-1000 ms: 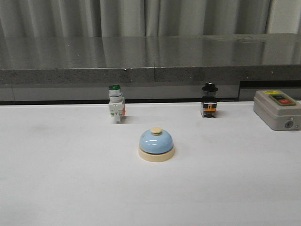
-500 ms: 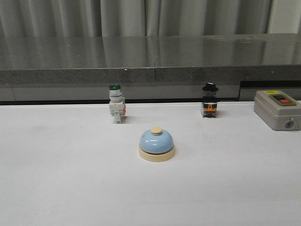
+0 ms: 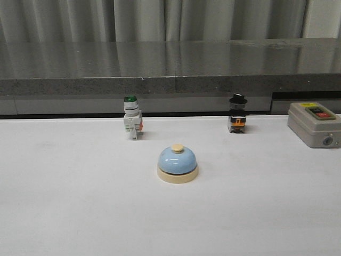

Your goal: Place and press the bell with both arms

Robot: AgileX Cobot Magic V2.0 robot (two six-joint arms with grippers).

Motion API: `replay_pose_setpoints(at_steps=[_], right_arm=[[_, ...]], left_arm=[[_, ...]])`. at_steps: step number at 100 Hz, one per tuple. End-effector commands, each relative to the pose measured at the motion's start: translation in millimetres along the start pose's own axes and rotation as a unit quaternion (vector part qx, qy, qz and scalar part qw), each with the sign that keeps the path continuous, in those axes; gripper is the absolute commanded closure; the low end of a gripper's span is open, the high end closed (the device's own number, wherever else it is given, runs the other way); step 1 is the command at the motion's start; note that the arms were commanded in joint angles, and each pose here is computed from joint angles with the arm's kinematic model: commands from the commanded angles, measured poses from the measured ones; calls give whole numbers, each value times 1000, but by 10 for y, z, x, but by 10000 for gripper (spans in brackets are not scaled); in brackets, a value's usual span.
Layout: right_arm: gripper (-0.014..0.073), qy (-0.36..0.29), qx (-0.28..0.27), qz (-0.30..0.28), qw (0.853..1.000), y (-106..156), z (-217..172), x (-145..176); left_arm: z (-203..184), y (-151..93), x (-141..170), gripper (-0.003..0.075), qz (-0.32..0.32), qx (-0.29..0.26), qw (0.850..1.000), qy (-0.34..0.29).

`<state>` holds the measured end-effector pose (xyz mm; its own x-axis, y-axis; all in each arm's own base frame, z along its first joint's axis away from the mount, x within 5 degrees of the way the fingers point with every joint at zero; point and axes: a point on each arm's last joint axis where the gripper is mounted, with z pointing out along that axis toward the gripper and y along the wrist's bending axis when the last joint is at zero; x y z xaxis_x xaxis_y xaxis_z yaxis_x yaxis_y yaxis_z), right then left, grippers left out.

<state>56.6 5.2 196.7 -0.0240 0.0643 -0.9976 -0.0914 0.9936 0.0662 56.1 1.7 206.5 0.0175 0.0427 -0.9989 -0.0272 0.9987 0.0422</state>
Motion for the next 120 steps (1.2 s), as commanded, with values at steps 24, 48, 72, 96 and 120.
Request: replay_pose_setpoints(at_steps=[24,48,72,96,120], right_arm=[[655,-56,-2,-1,998,7,-24,-129],[655,-56,-2,-1,998,7,-24,-129],[655,-56,-2,-1,998,7,-24,-129],[655,-56,-2,-1,998,7,-24,-129],[655,-69,-3,-1,998,9,-27,-152]], left_arm=[[-10,6,40,739,-8,-11,999,-37],[-10,6,40,739,-8,-11,999,-37],[-10,6,40,740,-8,-11,999,-37],[-10,6,40,740,-8,-11,999,-37],[-10,2,40,740,-8,-7,999,-38]])
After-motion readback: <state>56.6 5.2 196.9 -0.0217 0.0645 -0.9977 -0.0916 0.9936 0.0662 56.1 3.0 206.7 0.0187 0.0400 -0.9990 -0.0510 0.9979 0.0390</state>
